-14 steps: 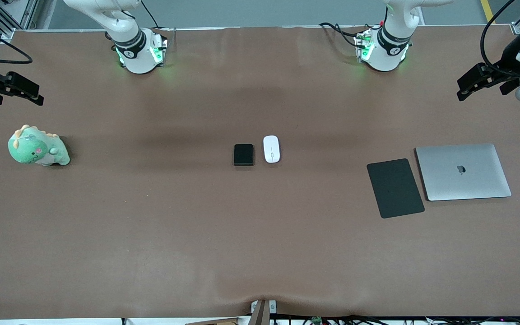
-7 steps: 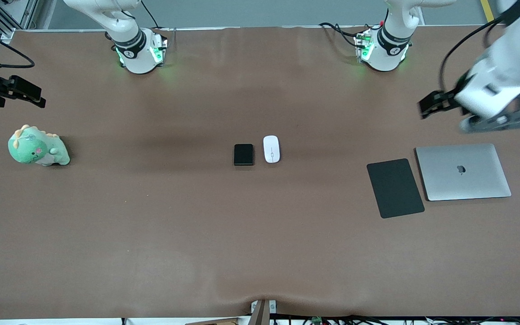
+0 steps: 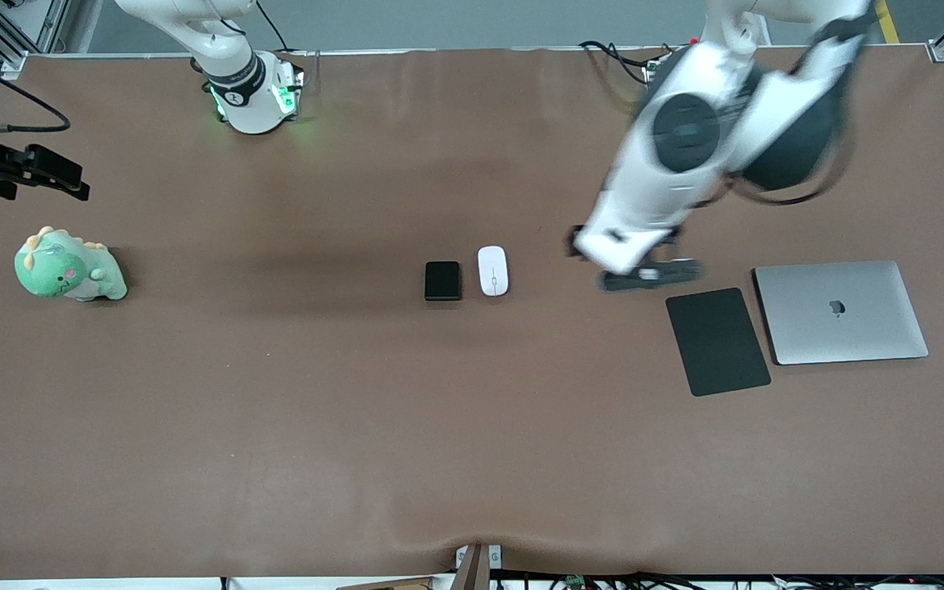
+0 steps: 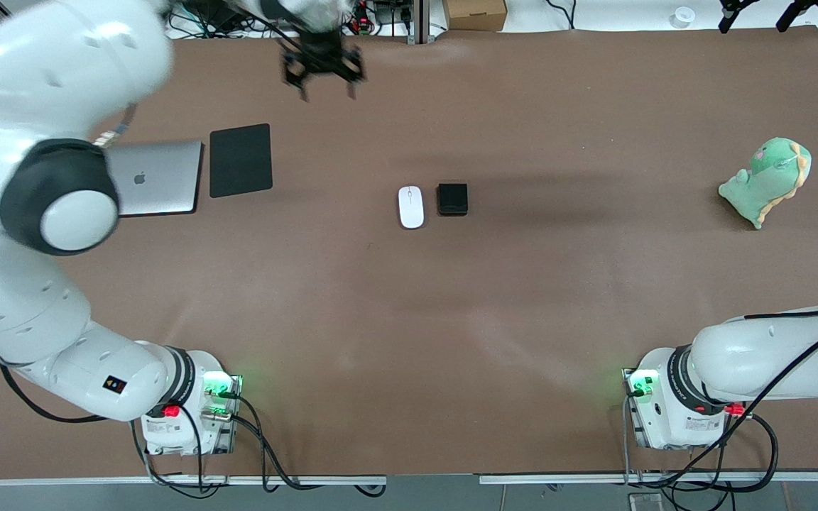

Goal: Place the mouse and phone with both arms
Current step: 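Move the left gripper over the white mouse, then lower and grasp the mouse with the left gripper while the right gripper reaches out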

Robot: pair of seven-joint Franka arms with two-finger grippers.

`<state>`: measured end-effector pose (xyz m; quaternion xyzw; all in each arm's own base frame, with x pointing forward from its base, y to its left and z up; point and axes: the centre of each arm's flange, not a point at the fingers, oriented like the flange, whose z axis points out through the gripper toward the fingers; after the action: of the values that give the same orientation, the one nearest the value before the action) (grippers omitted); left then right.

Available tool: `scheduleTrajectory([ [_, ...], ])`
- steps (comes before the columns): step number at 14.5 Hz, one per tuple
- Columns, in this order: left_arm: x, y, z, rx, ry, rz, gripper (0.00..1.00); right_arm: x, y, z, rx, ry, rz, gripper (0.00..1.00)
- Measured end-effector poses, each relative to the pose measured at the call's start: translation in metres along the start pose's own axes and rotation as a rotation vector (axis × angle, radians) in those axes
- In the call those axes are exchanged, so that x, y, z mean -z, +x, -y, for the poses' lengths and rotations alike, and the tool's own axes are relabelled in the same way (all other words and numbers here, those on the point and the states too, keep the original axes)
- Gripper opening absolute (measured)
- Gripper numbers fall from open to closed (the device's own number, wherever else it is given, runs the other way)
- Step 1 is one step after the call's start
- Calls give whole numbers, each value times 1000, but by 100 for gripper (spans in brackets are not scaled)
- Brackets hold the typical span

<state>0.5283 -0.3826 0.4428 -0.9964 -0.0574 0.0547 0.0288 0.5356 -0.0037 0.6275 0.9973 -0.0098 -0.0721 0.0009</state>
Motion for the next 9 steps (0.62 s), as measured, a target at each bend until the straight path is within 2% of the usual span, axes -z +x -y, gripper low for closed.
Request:
scheduleTrajectory([
  [2,-47,-4,-39,10,3,-16,100,-7,6,3,7,0,14,100],
  [6,-123,0,-73,34,-5,1,100,-26,19,17,34,-3,47,100],
  [9,-168,-21,-101,50,17,26,100,-45,32,30,56,-7,78,100],
])
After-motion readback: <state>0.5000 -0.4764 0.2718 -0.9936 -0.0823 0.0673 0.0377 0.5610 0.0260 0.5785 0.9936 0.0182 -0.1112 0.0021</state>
